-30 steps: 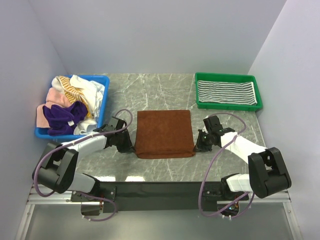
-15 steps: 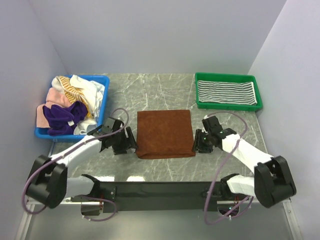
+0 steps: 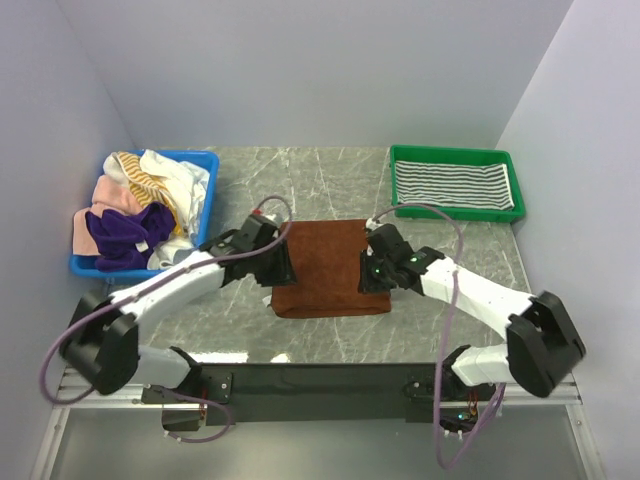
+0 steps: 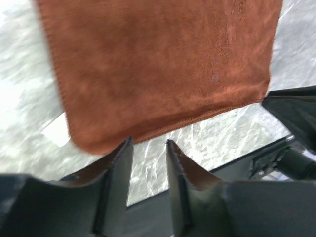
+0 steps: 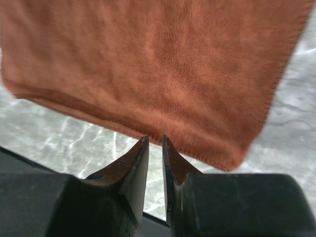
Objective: Fold and stack the towels
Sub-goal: Fold the towel
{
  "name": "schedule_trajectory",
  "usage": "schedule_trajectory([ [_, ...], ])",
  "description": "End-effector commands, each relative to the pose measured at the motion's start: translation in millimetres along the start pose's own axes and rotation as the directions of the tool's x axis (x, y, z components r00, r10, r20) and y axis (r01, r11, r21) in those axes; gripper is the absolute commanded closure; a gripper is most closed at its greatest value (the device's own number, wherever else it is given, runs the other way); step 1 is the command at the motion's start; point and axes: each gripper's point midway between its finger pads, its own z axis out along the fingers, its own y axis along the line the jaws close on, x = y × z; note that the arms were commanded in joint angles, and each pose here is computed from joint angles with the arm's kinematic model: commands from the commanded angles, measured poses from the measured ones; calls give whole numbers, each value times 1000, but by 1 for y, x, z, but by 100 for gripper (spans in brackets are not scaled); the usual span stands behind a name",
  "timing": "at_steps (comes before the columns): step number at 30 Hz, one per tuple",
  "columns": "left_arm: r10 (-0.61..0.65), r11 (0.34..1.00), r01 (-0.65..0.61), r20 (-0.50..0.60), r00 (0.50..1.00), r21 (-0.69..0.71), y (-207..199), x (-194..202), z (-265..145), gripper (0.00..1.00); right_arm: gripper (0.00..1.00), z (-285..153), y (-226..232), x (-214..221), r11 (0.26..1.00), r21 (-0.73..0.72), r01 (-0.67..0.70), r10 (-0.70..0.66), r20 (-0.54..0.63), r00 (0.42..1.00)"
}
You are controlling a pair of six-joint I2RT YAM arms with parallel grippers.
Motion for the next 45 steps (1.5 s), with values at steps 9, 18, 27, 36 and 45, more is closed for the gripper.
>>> schedule_trajectory([
  [9, 203, 971, -220, -163, 966, -97, -14, 37, 65, 73, 77, 34, 15, 12, 998, -1, 69, -69, -58, 996],
  [18, 240, 949, -278, -232, 943, -151, 1, 76, 60, 78, 78, 34, 11, 42, 996, -4, 89, -89, -120, 989],
  [27, 228, 943, -280, -265, 937, -178, 22, 95, 51, 79, 80, 37, -3, 63, 998, 24, 64, -60, -155, 986],
  [36, 201, 942, -265, -284, 937, -207, 43, 109, 39, 78, 81, 42, -17, 81, 999, 33, -6, 13, -198, 980],
  [45, 200, 952, -239, -201, 959, -189, 31, 93, 20, 68, 81, 29, -5, 69, 998, -59, -34, 23, -184, 983],
])
